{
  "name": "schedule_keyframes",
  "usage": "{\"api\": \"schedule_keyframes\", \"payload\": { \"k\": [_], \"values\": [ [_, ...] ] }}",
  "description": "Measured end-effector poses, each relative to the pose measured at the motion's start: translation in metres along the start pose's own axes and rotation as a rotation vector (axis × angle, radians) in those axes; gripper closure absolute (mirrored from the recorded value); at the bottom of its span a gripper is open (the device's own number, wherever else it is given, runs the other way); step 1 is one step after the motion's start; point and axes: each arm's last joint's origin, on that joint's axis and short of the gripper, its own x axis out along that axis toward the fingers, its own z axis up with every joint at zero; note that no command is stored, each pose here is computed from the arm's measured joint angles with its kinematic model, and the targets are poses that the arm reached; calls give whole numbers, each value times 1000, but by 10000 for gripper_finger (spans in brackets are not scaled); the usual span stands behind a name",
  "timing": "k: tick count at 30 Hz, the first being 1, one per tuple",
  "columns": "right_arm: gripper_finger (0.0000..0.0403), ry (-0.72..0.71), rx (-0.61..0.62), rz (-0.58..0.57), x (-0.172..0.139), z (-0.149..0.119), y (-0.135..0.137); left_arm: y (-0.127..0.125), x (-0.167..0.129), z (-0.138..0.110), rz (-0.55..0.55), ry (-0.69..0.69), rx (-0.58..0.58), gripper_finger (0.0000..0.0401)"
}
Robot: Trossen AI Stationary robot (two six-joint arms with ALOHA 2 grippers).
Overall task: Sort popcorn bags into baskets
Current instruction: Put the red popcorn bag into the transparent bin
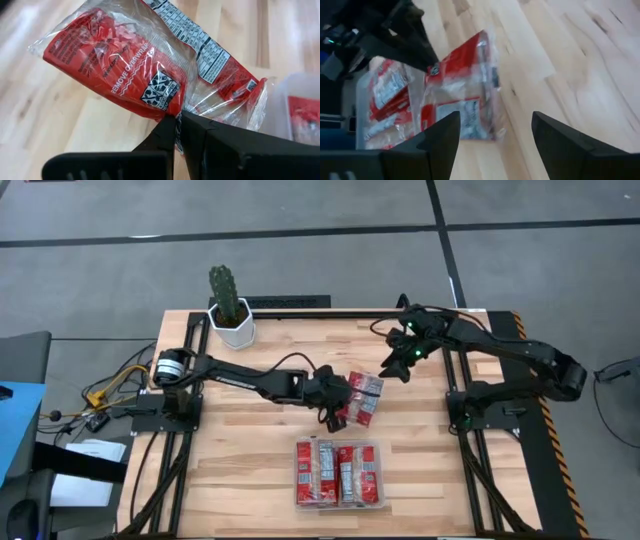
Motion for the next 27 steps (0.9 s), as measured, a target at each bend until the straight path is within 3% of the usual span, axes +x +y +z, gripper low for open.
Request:
{"api": "schedule_keyframes", "payload": {
  "k": [7, 18, 22, 27],
  "values": [
    [132, -13, -2, 154, 11, 8, 0, -5, -14, 7, 22, -40, 5, 401],
    [147, 108, -36, 246, 41, 3, 13, -11, -16, 7, 7, -47, -4, 401],
    [209, 108, -72, 247, 49, 4, 18, -16, -17, 6, -2, -51, 0, 401],
    [360, 108, -84, 260, 53, 4, 19, -20, -18, 6, -20, -55, 16, 385]
  ]
}}
